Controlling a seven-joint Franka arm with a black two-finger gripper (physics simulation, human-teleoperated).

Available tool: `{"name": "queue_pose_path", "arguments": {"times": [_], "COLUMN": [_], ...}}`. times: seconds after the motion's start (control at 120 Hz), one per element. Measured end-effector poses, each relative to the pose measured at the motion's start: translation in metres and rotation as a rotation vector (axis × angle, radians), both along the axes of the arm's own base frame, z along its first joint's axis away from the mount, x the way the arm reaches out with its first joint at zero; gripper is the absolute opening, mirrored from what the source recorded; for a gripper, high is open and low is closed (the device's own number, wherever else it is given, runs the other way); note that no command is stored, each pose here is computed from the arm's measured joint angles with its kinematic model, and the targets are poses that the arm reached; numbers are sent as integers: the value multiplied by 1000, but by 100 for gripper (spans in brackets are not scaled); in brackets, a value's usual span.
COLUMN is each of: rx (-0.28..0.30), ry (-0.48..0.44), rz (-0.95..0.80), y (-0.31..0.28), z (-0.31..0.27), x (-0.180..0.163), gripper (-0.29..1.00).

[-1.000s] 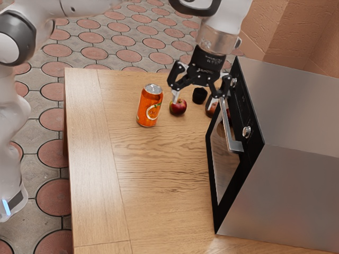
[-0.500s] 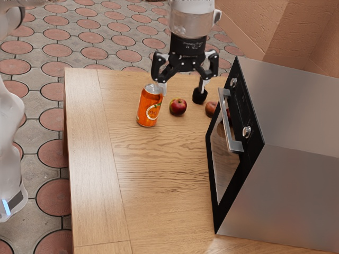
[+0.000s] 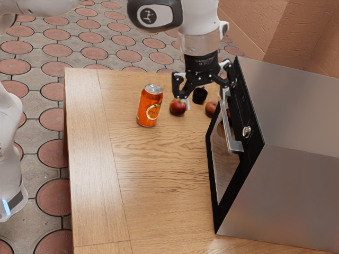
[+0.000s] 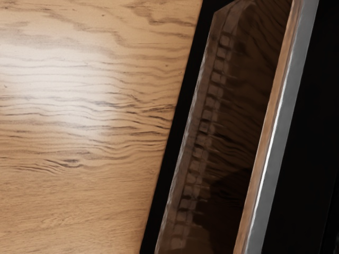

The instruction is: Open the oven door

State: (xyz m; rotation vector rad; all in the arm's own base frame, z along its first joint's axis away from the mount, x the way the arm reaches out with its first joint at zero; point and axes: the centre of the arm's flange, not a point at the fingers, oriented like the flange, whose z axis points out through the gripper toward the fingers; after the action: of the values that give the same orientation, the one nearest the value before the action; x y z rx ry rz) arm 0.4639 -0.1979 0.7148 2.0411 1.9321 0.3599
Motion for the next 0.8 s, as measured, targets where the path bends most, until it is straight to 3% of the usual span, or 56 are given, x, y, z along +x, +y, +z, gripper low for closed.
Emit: {"name": "queue_pose_path", "arguments": {"times": [0.2,0.8], "rx": [27,26], "ry": [-36,-84], "rz": [-40,-73], "y": [2,18], "z": [-24,-51], "x": [8,39], "gripper": [70,70]}}
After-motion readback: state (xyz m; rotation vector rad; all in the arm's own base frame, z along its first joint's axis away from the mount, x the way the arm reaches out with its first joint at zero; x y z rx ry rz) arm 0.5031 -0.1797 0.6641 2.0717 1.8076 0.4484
